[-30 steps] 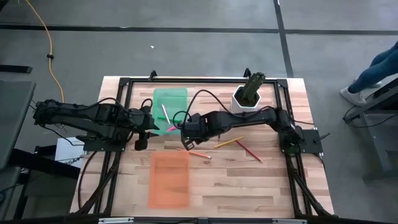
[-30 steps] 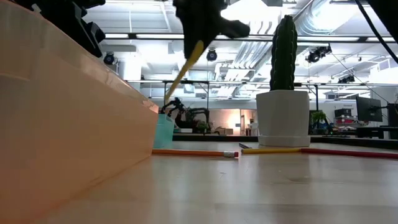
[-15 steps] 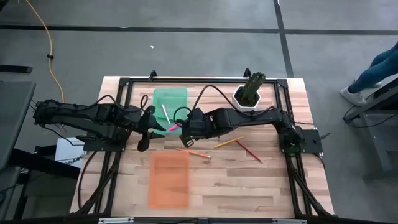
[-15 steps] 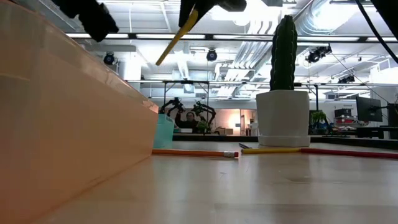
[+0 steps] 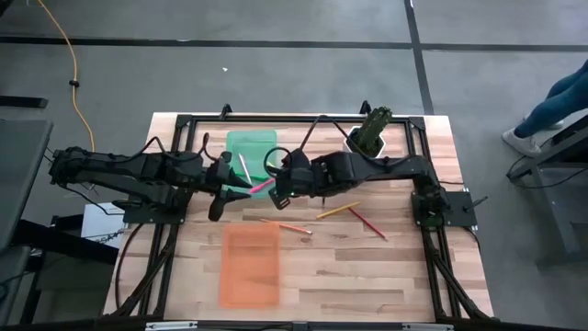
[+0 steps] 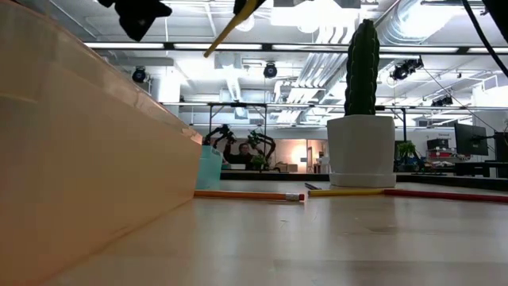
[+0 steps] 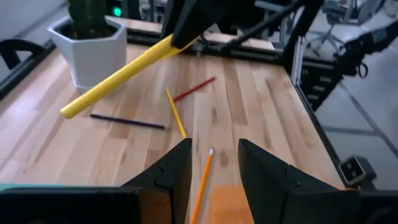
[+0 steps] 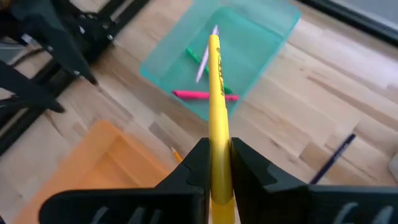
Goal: Sort pens & pencils
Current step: Put the yellow pen into the green bin
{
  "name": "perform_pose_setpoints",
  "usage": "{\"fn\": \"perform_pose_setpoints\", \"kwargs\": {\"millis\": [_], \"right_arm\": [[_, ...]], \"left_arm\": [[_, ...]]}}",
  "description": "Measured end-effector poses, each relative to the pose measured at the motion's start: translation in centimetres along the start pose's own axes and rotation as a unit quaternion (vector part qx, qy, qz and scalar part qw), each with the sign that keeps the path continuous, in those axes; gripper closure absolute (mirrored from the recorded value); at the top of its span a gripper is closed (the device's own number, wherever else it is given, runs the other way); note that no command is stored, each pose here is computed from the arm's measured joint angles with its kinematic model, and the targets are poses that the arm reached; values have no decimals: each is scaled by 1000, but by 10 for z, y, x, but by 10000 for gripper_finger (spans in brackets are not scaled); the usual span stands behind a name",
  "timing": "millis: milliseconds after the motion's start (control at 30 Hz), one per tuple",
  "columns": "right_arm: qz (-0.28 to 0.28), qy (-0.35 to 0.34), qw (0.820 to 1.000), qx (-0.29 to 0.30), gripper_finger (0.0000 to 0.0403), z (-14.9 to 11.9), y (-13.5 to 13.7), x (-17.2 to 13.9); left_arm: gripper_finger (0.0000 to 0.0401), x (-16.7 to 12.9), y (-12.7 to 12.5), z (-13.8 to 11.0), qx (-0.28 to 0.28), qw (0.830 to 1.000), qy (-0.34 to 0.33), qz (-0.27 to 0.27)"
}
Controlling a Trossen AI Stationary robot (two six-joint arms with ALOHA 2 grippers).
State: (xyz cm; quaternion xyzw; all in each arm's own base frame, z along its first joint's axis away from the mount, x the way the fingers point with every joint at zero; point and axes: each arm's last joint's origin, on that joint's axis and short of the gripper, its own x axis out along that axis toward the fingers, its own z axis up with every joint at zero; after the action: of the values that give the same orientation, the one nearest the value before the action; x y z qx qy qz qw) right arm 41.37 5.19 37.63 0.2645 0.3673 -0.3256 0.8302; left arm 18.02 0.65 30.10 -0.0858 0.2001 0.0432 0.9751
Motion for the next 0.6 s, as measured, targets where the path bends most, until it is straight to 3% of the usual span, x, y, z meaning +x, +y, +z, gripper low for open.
{"fn": "perform_pose_setpoints", "kwargs": {"millis": [333,600], "right_arm": [[45,-74,996,-11,377,25,-8,-25],[71,-121,990,-22,377,42,-16,-42]], "left_arm": [[282,-1,15,12,-40,997,-57,34],[282,-7,36,29,-70,988,-136,13]]}}
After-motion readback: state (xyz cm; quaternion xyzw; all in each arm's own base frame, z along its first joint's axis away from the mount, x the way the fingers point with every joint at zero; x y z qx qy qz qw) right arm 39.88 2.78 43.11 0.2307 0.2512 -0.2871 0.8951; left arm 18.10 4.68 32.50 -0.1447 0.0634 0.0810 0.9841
